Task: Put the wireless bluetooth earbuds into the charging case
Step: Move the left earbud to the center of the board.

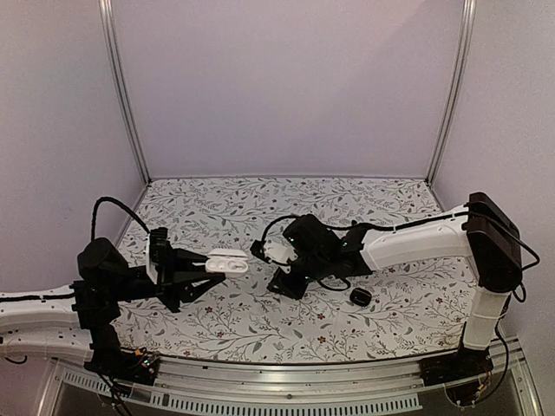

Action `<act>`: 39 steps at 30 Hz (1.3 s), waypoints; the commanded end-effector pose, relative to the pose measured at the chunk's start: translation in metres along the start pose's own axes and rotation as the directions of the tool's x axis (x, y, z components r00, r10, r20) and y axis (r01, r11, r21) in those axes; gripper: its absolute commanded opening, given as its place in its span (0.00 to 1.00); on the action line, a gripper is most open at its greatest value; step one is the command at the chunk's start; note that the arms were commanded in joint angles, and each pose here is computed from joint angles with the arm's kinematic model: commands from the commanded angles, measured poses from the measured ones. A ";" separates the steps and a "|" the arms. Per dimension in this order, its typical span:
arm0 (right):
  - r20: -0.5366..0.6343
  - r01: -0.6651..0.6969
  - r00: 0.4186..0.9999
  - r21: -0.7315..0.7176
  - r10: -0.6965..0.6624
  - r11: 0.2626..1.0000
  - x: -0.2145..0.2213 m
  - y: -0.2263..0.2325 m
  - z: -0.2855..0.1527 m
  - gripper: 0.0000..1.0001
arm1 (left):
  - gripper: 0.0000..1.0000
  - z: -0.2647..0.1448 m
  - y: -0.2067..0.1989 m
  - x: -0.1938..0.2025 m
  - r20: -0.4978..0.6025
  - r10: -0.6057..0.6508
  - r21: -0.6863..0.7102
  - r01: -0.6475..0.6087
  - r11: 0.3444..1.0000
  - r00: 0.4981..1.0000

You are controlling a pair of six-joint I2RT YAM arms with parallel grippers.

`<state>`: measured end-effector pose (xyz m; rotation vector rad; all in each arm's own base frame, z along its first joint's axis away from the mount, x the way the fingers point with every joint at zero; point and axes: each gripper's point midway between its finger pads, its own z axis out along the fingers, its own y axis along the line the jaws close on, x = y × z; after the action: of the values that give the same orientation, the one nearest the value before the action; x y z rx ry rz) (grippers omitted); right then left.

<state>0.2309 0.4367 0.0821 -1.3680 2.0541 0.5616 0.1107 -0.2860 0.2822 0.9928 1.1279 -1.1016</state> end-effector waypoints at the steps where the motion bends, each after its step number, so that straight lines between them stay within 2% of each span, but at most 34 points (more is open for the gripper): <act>1: -0.060 -0.047 0.997 0.052 0.051 0.997 0.007 0.000 0.016 0.38 | 0.00 -0.001 0.004 -0.002 0.010 0.000 -0.014 0.000 1.000 1.000; 9: -0.167 0.011 0.985 0.248 0.032 0.969 0.013 -0.020 0.033 0.44 | 0.00 -0.001 0.003 -0.002 0.011 -0.001 -0.011 0.001 1.000 1.000; 24: -0.288 0.050 0.957 0.271 0.031 0.961 0.057 -0.021 0.038 0.48 | 0.00 0.001 0.004 -0.001 0.006 -0.004 -0.007 0.004 1.000 1.000; 33: -0.266 -0.013 0.959 0.314 0.101 0.949 0.068 -0.047 0.011 0.46 | 0.00 -0.001 0.004 -0.001 0.007 -0.002 -0.011 0.002 1.000 1.000; 39: -0.212 0.002 0.976 0.258 0.054 0.966 0.053 -0.043 -0.003 0.45 | 0.00 -0.001 0.004 -0.001 0.007 -0.001 -0.016 0.001 1.000 1.000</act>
<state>0.2579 0.3787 0.0243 -1.2727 2.2875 0.0679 0.1119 -0.2874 0.2792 0.9963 1.1390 -1.1008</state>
